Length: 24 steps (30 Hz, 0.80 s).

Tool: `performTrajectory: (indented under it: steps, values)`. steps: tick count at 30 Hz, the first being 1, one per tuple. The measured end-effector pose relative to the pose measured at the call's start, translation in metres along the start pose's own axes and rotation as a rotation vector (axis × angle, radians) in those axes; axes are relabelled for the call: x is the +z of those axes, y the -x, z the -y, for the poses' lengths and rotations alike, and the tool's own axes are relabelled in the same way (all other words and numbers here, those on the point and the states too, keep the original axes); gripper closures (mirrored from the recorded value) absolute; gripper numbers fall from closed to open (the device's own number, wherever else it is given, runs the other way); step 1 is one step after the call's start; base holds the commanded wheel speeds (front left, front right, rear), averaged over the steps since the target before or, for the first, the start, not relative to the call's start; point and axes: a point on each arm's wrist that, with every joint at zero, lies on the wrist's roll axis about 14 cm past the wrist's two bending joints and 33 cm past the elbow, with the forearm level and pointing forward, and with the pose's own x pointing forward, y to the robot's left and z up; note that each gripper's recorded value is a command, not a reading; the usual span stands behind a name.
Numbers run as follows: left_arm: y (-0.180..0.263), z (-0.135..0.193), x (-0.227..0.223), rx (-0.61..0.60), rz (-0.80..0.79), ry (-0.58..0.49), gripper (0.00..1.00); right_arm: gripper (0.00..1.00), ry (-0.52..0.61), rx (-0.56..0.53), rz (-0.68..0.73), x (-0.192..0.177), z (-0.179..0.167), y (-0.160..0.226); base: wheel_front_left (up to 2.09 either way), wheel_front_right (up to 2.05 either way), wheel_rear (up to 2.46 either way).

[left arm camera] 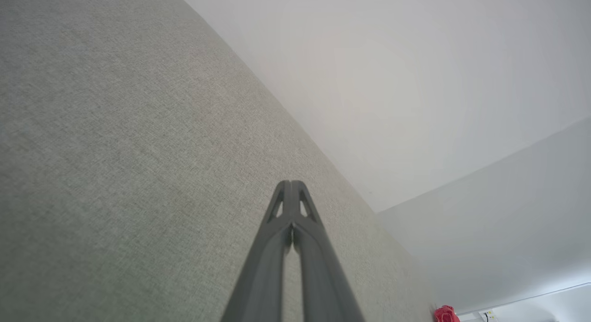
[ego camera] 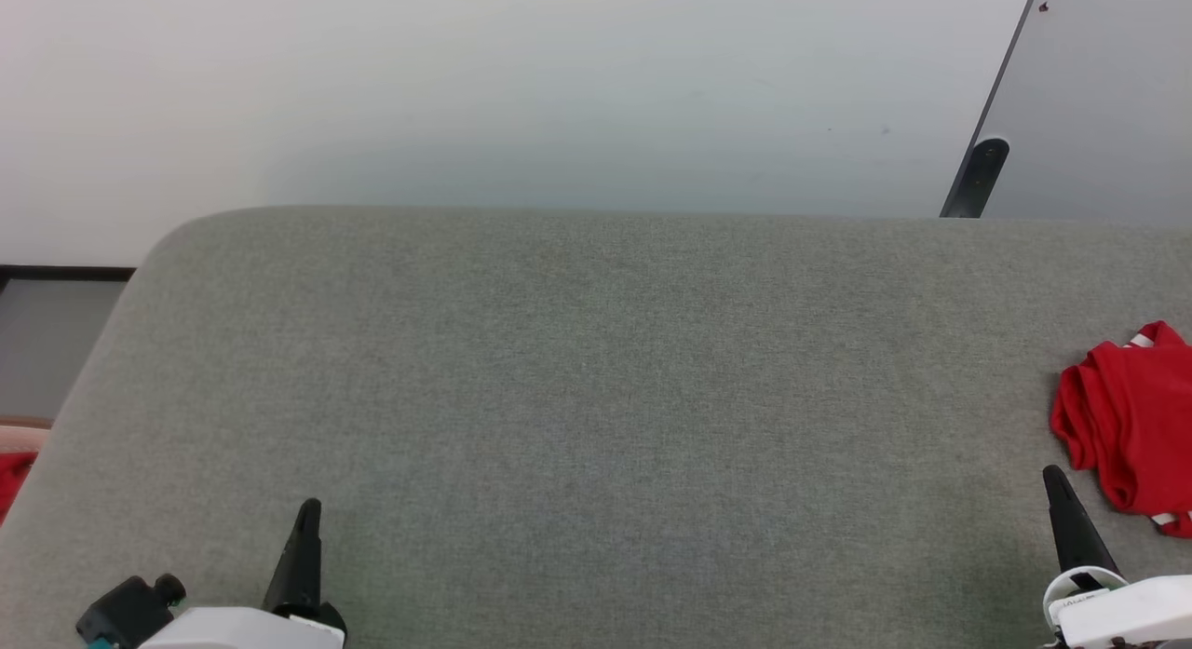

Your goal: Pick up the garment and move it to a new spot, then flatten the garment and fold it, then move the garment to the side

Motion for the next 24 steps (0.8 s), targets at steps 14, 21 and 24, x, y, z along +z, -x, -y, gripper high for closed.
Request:
performTrajectory:
  steps: [14, 21, 24]
  values:
    - [-0.0038, 0.0019, -0.0009, 0.001, -0.007, 0.162, 1.00, 1.00, -0.158, 0.008, -0.007, -0.0046, -0.0051, -0.0052, 0.00, 0.00, 0.00]
    - [-0.0068, 0.0049, 0.0000, -0.008, -0.007, 0.235, 1.00, 1.00, -0.231, 0.008, -0.010, -0.0070, -0.0061, -0.0066, 0.00, 0.00, 0.00]
    - [-0.0068, 0.0042, -0.0007, -0.005, -0.010, 0.267, 1.00, 1.00, -0.265, 0.018, -0.006, -0.0057, -0.0097, -0.0095, 0.00, 0.00, 0.00]
